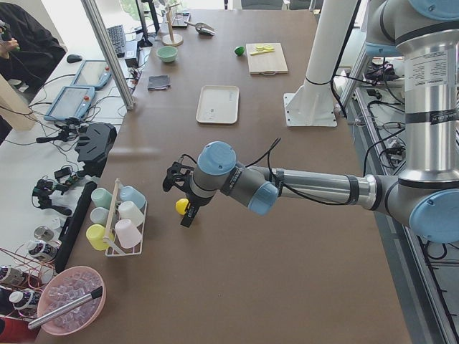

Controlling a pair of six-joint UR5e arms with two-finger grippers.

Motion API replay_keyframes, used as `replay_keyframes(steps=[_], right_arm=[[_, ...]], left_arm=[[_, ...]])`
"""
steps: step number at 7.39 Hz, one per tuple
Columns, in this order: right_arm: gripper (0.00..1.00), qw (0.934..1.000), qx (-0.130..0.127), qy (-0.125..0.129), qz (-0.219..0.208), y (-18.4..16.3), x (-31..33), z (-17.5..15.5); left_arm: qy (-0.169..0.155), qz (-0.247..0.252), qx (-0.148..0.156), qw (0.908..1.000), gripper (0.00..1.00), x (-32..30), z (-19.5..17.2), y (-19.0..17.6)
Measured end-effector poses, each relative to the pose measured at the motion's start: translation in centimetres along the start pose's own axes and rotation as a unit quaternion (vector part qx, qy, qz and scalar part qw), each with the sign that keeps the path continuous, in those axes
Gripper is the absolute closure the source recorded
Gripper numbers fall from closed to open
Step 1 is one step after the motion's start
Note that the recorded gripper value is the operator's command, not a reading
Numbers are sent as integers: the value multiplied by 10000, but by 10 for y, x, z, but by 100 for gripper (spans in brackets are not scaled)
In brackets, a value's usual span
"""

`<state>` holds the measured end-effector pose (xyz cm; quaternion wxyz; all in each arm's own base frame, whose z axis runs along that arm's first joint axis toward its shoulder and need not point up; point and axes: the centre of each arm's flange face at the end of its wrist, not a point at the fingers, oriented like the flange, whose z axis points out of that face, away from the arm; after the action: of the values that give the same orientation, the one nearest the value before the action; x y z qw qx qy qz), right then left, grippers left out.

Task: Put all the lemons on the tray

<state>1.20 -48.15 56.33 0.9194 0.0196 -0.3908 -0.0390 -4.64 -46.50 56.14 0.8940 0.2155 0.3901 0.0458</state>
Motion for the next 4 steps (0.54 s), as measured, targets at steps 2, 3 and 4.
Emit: replay_keyframes(steps=[2,3,4], right_arm=[[0,9996,-25,-67,-290,-6,-21,11],[0,9984,37,-113,-549,-10,-36,19],[0,9972,116,-176,-723,-13,-53,29]], left_arm=[[116,17,46,9999,2,15,0,-13],[186,-145,29,9997,2,27,4,-17],[265,-255,-33,9993,2,43,11,-21]])
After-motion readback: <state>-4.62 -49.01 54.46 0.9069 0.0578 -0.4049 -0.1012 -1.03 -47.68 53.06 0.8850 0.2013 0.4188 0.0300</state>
